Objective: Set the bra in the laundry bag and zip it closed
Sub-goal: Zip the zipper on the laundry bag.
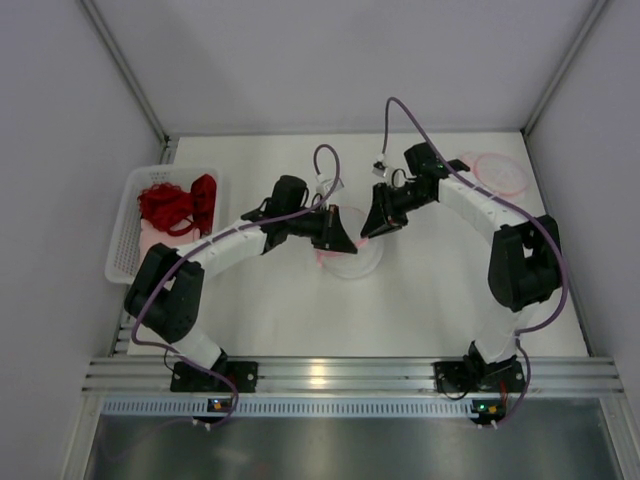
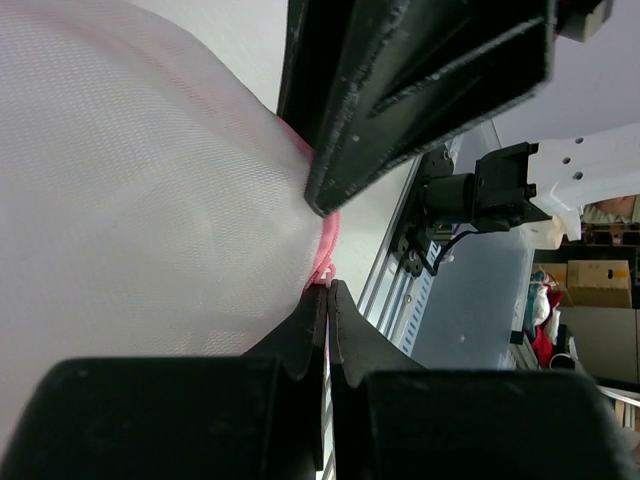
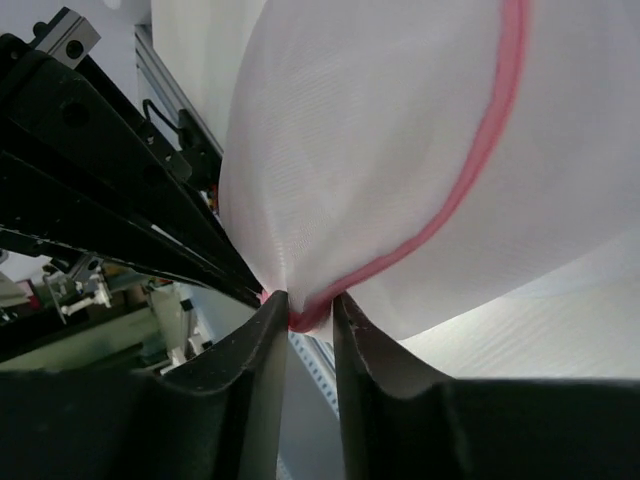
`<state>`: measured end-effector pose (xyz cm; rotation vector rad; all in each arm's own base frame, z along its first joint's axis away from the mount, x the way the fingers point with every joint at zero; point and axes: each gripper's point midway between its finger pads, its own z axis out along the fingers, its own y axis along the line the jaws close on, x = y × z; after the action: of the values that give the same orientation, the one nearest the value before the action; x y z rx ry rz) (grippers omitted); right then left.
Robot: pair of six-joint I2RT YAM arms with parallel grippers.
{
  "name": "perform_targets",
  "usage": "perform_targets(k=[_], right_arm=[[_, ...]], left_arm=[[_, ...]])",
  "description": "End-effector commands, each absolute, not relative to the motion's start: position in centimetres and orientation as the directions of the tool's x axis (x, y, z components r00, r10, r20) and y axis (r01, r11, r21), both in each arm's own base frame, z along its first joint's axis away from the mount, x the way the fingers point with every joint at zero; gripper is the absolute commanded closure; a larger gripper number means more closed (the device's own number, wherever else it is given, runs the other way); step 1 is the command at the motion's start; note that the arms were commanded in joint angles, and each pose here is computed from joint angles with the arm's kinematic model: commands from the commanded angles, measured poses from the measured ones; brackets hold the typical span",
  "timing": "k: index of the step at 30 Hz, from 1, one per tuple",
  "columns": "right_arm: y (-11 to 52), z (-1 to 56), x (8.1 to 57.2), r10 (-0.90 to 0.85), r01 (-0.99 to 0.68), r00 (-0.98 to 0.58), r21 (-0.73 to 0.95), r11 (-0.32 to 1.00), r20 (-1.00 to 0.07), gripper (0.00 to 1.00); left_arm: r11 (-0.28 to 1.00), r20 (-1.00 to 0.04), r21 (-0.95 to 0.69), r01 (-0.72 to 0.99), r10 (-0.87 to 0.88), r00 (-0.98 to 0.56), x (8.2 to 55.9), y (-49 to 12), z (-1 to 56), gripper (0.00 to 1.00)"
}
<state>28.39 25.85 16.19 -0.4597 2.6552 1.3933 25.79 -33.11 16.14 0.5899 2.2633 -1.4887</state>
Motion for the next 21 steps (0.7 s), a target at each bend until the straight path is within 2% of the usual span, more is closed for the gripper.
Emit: perform_targets(k=[1, 2, 3, 4, 19, 20, 21], right_arm=[[26.3, 17.0, 29.7, -0.217, -0.345, -0.938, 0.771, 0.536, -0.269, 0.77], [26.3, 16.9, 29.9, -0.217, -0.348, -0.937, 0.766, 0.541, -0.272, 0.84], [26.2, 16.7, 30.1, -0.213, -0.339, -0.941, 0.767, 0.545, -0.264, 0.99], [26.0, 16.6, 30.3, -0.205, -0.331, -0.944, 0.768, 0.549, -0.260, 1.00], [23.6, 16.3, 33.3, -0.129, -0.306, -0.950, 0.762, 0.570, -0.285, 1.00], [23.7, 16.5, 33.4, -0.130, -0.311, -0.948, 0.762, 0.568, -0.290, 0.98], [23.7, 16.7, 33.3, -0.131, -0.308, -0.949, 0.763, 0.568, -0.286, 0.82]], left_arm=[[0.305, -0.580, -0.750, 0.587, 0.122, -0.805, 26.0, -33.5, 18.2, 1.00], [0.308, -0.573, -0.752, 0.582, 0.129, -0.809, 25.6, -33.2, 17.6, 1.00], [0.303, -0.579, -0.749, 0.589, 0.130, -0.804, 25.4, -33.1, 17.8, 1.00], [0.306, -0.574, -0.751, 0.585, 0.136, -0.808, 25.0, -32.9, 17.6, 1.00], [0.364, -0.561, -0.715, 0.597, 0.211, -0.801, 21.8, -29.7, 15.6, 1.00], [0.364, -0.561, -0.716, 0.595, 0.207, -0.802, 22.0, -29.7, 15.7, 1.00], [0.366, -0.559, -0.717, 0.593, 0.206, -0.803, 22.2, -29.8, 15.7, 1.00]])
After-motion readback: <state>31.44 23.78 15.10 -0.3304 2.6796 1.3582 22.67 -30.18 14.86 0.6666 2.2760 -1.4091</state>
